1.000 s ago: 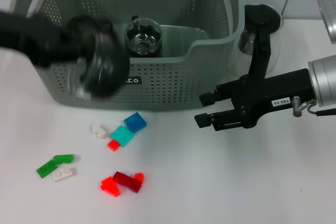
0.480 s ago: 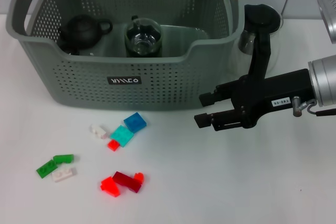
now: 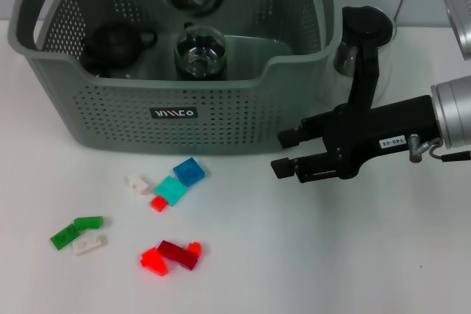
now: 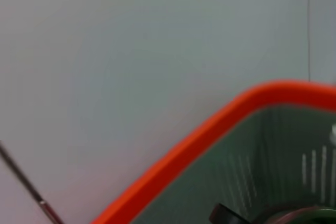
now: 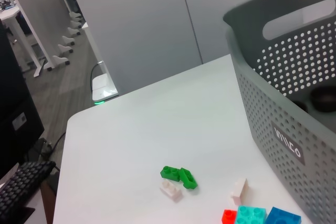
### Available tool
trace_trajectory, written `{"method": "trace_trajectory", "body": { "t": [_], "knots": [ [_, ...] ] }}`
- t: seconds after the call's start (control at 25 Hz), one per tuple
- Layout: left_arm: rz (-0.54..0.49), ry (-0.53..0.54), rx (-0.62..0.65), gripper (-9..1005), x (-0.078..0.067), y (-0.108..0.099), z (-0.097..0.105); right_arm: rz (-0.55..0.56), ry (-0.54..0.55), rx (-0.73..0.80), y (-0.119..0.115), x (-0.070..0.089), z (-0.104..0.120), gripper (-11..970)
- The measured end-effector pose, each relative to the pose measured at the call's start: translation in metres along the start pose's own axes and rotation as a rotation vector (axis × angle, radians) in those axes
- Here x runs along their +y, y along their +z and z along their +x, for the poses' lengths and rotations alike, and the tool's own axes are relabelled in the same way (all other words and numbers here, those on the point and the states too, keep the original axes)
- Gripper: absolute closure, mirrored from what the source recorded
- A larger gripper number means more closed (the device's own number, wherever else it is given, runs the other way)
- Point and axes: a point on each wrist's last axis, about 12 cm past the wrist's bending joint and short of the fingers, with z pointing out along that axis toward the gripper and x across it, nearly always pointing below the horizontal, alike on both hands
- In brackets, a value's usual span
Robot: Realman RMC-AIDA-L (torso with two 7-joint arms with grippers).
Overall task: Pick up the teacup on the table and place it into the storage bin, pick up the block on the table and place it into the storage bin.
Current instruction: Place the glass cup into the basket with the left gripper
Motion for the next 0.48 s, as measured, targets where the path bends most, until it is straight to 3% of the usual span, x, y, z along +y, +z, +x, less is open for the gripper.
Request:
{"method": "trace_trajectory", "body": {
  "t": [0.28, 0.48],
  "knots": [
    [-0.039, 0.165, 0.092, 956, -0.029, 0.026, 0.002, 0.001, -0.003, 0.0, 0.0, 0.0, -0.001, 349],
    [-0.039, 0.218, 0.123, 956, -0.038, 0.034, 0.007, 0.003, -0.006, 0.0, 0.0, -0.001, -0.002, 349]
  ]
}}
